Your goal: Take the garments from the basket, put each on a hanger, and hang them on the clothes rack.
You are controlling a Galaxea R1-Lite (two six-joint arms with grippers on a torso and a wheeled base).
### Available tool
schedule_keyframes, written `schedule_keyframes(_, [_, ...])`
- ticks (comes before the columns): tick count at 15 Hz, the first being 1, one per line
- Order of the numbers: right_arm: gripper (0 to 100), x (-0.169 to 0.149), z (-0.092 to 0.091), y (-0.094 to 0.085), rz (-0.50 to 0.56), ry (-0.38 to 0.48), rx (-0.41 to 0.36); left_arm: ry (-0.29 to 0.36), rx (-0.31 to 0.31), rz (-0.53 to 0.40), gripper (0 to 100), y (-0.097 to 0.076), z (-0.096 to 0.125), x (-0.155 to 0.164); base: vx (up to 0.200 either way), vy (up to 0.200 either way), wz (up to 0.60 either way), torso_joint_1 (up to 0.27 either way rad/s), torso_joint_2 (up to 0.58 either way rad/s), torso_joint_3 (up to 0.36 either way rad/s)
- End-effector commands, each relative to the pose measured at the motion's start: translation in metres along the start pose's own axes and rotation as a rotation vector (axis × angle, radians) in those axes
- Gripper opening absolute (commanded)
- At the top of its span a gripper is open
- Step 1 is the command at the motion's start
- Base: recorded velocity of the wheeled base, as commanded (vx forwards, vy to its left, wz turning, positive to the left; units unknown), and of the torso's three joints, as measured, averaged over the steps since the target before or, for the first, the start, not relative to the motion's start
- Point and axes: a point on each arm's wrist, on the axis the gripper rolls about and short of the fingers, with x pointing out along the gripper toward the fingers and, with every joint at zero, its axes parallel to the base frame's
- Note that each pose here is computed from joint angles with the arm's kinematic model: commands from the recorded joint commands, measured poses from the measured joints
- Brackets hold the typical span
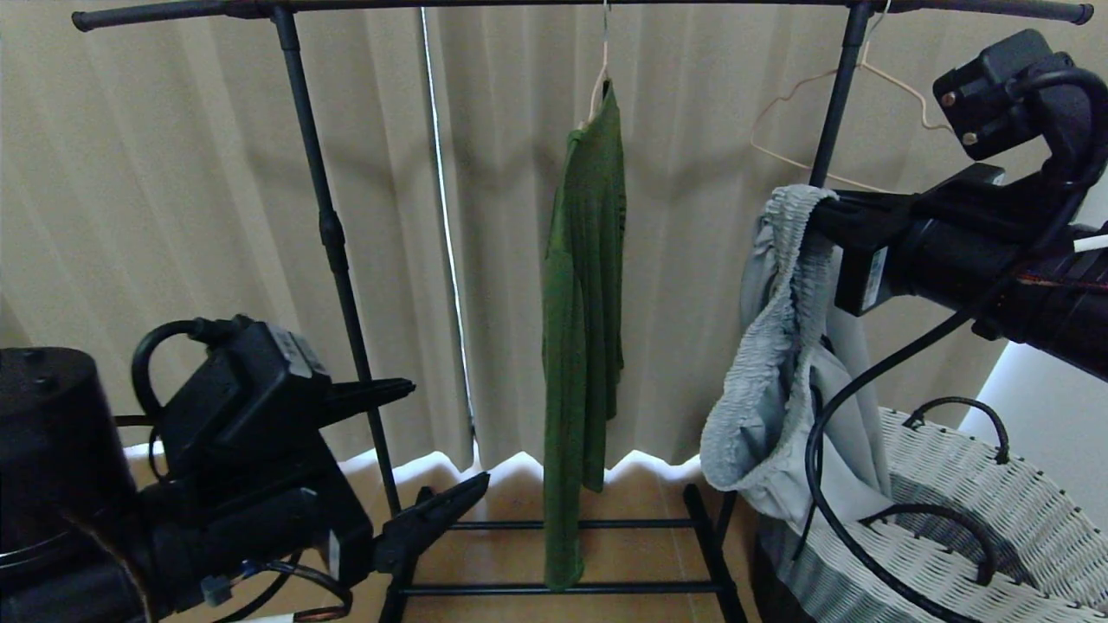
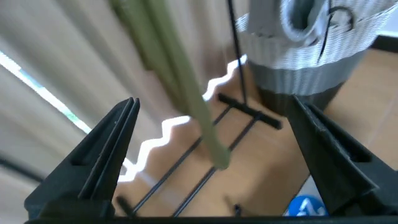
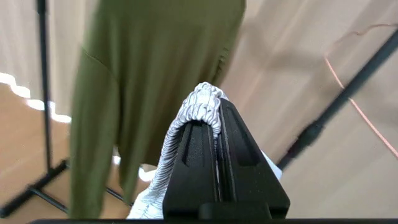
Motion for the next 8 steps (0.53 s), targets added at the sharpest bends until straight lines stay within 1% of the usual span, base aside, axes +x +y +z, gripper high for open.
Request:
schedule_keyframes(1, [0, -0.001, 0.005, 0.003, 0.025, -0.022, 0.010, 0.032, -0.068, -0.081, 100, -0.023, 0.004, 0.032, 0.000, 0.000, 0.00, 0.000, 0.00, 0.000])
schedule_keyframes(4, [0, -0.004, 0.008, 0.004, 0.060, -0.046, 0.016, 0.064, -0.177, -0.133, 100, -0.058, 0.011, 0.060, 0.000, 0.000, 0.00, 0.000, 0.00, 0.000])
schedule_keyframes(5, [0, -0.006, 0.008, 0.005, 0.068, -0.051, 0.021, 0.085, -0.232, -0.134, 100, -0.071, 0.011, 0.082, 0.000, 0.000, 0.00, 0.000, 0.00, 0.000])
schedule_keyframes(7, [0, -0.012, 0.014, 0.008, 0.086, -0.073, 0.042, 0.118, -0.319, -0.091, 100, -0.077, 0.007, 0.115, 0.000, 0.000, 0.00, 0.000, 0.00, 0.000])
schedule_keyframes(8, [0, -0.015, 0.016, 0.009, 0.095, -0.082, 0.046, 0.122, -0.379, -0.053, 100, -0.080, 0.007, 0.133, 0.000, 0.000, 0.00, 0.000, 0.00, 0.000])
